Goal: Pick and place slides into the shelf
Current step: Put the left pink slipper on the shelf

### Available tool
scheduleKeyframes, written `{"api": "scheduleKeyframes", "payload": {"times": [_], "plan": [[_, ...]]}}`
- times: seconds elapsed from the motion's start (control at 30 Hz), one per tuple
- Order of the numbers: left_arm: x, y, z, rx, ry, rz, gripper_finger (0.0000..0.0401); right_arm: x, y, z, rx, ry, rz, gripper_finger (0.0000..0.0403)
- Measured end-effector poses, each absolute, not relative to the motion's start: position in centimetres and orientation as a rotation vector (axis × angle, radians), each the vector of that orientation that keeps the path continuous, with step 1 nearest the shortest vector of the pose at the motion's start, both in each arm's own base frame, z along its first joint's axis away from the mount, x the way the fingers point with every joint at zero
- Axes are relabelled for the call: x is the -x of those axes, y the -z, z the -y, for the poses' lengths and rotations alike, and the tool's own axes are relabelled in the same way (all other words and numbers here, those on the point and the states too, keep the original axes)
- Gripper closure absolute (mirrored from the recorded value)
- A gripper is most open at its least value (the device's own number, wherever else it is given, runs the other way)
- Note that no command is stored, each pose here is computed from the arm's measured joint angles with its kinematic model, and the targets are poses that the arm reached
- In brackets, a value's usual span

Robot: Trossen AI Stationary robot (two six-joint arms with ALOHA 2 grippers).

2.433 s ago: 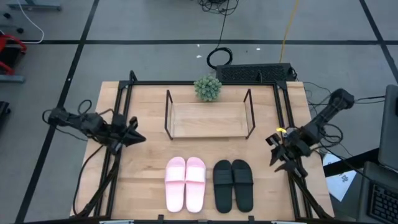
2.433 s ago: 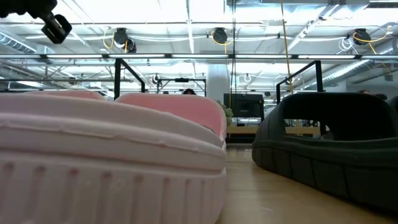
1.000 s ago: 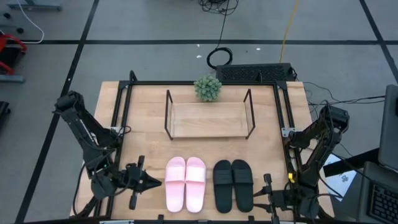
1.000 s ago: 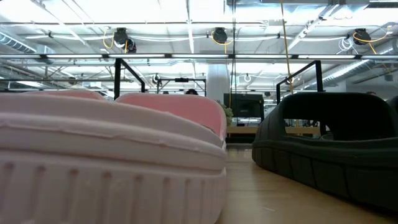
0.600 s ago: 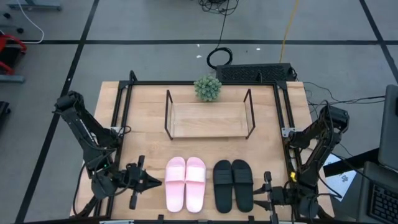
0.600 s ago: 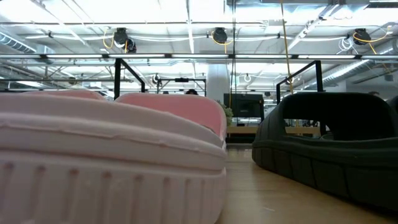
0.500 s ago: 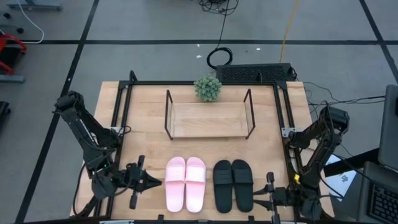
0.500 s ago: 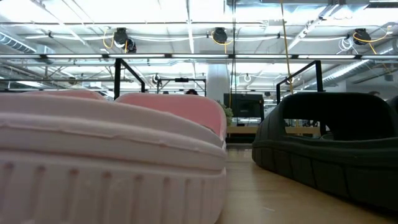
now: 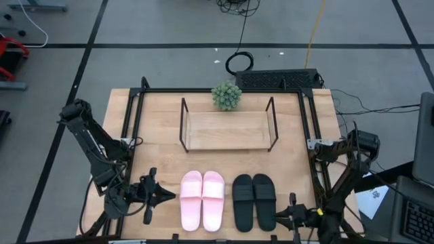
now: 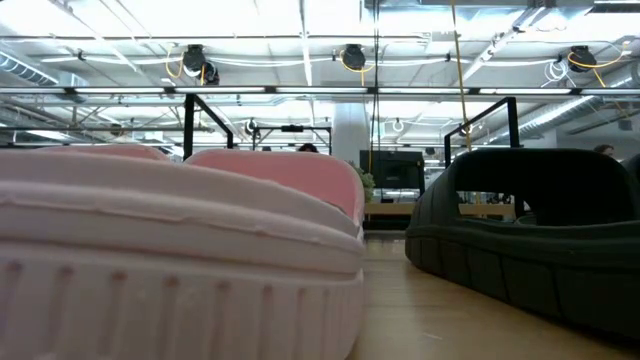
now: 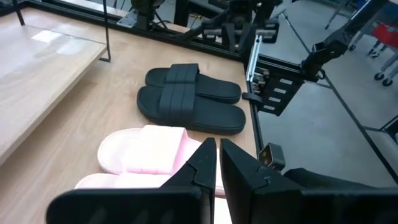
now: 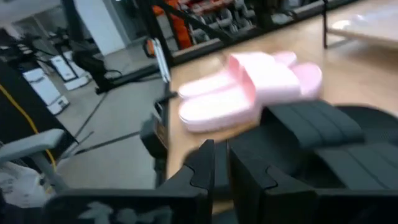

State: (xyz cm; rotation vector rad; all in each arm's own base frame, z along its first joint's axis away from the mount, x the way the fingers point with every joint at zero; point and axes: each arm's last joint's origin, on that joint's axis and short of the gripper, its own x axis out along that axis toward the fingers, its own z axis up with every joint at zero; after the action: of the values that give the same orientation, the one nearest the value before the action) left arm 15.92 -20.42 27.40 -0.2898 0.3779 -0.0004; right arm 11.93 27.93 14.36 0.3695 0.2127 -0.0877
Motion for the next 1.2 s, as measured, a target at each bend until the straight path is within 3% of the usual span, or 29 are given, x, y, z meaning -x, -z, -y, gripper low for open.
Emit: {"api": "scheduleKeyframes", "payload": {"times": [0.43,1.2], "plan": [[-15.9,-27.4,20.4,0.291,0.0,-0.377,0.0375,-11.8,-12.5,-25.6,-0.48,0.182,-0.434,0.0373],[-15.8,-27.1,20.6,0.256,0.078,-0.451,0.0375,-13.1,-15.1,-27.4,-0.296,0.138,-0.171,0.0373]]}}
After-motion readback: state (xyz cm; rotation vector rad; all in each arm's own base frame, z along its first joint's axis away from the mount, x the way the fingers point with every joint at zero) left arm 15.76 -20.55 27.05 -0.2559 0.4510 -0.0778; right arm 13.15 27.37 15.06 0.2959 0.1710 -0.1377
